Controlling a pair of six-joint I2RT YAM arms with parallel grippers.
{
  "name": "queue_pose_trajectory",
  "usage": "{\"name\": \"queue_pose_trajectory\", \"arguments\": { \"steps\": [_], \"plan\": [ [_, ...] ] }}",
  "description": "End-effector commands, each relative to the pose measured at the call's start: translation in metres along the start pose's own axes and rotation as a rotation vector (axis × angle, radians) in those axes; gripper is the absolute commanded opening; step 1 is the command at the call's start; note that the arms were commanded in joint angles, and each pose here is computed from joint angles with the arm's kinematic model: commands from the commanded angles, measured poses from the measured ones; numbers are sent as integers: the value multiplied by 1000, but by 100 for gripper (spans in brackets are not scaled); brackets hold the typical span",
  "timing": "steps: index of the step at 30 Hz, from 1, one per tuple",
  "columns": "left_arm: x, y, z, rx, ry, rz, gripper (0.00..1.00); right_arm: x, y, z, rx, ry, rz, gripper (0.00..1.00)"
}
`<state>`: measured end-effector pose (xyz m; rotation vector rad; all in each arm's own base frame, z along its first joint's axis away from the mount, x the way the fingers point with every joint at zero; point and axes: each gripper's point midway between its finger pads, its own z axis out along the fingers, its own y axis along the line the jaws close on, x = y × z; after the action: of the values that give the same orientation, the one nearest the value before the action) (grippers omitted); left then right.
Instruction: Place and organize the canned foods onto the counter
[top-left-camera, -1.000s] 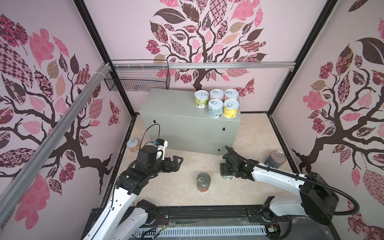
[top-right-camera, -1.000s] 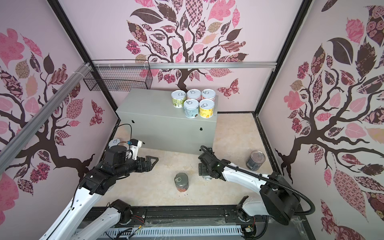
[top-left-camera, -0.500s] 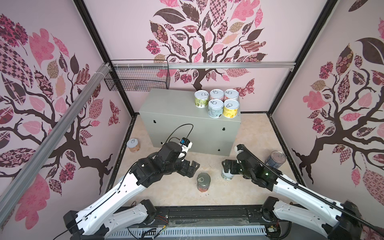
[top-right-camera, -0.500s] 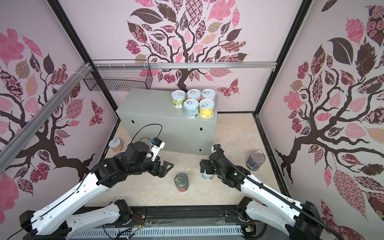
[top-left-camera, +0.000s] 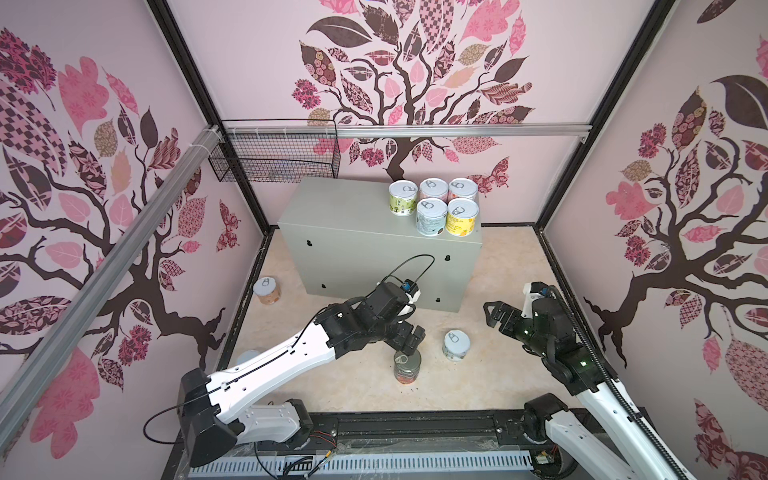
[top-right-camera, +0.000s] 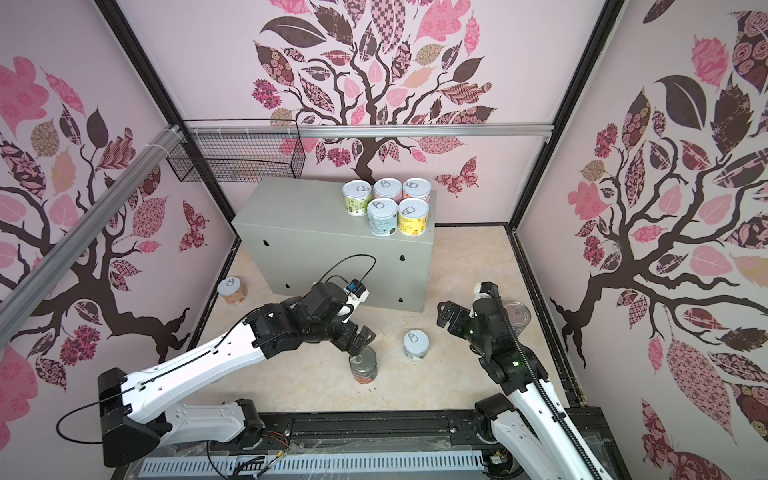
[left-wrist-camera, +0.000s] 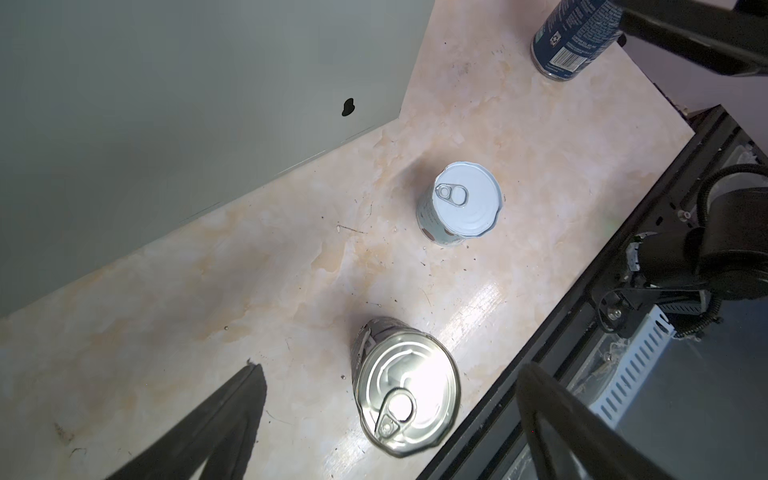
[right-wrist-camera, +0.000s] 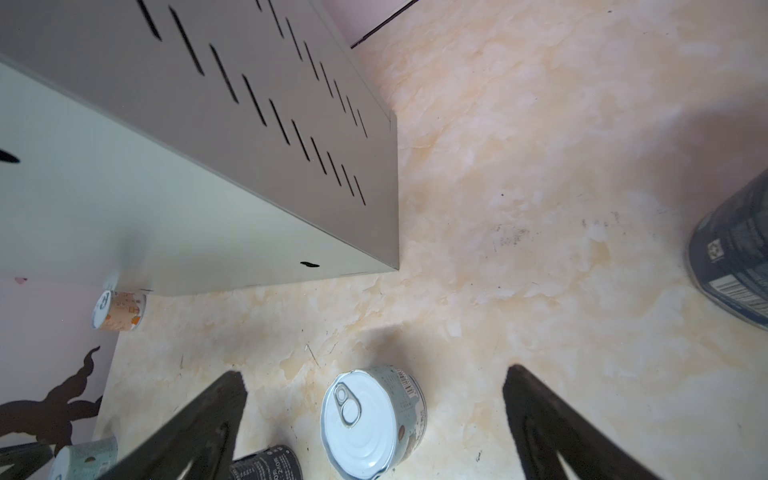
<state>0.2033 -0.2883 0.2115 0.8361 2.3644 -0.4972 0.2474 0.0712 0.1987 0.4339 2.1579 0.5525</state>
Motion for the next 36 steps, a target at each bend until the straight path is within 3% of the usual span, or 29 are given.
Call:
{"name": "queue_pose_trajectory", "arguments": {
  "steps": [1,12,19,36],
  "plan": [
    [-30,-15,2,22,-79,32,98,1,-1,0,-40,22,36,100],
    [-34,-29,49,35,-45,59,98,2,-20,21,-30,-40,155,100],
    [-27,-42,82,39,8,96,98,10,-54,41,-35,-45,298,100],
    [-3,-70,151,-6,142,211,98,33,-77,71,-10,-13,302,100]
  ]
}}
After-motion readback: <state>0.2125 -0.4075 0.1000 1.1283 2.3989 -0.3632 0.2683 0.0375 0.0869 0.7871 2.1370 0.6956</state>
